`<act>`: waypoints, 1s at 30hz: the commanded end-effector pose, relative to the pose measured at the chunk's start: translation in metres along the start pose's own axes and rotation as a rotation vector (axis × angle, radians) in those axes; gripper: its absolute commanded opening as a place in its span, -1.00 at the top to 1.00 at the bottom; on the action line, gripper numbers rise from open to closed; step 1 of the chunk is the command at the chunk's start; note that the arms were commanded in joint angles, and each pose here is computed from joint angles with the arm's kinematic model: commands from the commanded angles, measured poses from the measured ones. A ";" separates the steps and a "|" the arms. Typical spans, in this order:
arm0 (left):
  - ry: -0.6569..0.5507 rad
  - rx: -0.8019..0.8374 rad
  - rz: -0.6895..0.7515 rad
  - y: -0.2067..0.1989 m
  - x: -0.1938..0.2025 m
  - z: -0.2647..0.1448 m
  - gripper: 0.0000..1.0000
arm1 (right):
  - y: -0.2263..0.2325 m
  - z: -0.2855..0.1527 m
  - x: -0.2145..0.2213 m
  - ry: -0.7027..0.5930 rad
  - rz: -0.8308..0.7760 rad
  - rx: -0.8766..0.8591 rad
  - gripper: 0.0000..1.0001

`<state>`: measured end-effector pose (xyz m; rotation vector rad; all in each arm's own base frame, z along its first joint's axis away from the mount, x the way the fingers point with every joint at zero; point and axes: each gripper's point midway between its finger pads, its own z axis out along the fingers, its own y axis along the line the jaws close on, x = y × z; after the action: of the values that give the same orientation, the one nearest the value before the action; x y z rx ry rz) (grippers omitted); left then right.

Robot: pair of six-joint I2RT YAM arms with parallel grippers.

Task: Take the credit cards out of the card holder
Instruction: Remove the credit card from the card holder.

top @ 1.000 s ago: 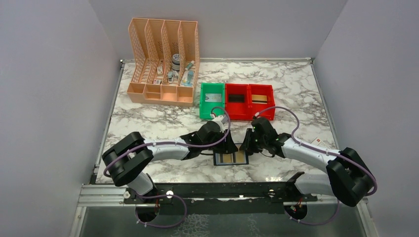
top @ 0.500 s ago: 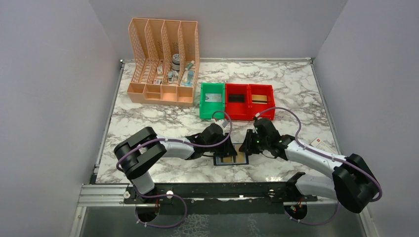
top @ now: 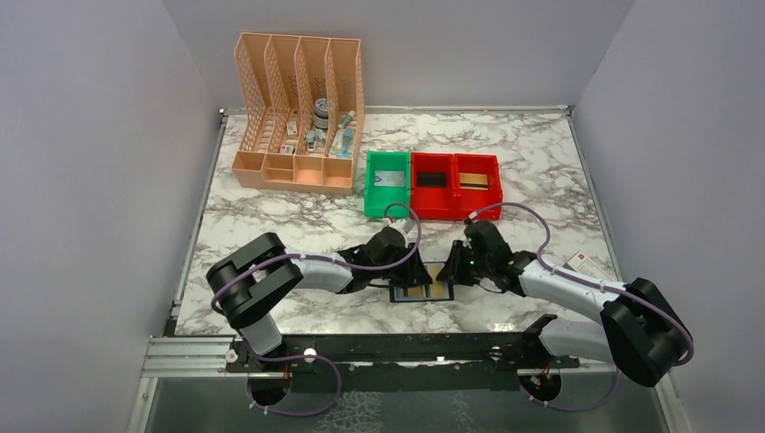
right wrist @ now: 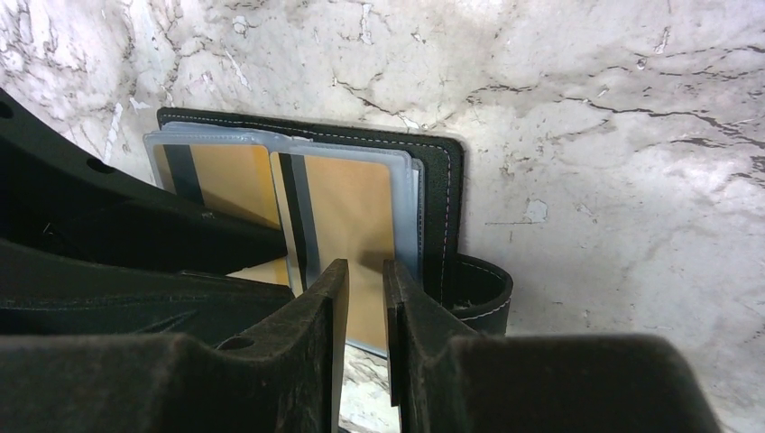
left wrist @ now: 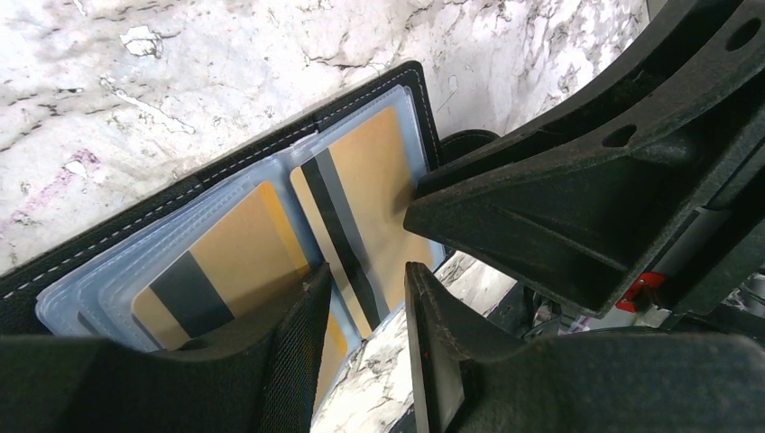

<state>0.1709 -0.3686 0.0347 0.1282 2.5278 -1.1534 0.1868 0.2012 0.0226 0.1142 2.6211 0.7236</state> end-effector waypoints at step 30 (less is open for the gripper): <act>-0.121 0.056 -0.094 -0.009 -0.015 -0.012 1.00 | -0.029 0.009 0.024 0.052 0.036 0.089 0.58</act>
<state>0.1754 -0.3572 0.0301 -0.0477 2.5095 -1.1494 0.1900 0.2046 0.0218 0.1512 2.5986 0.7557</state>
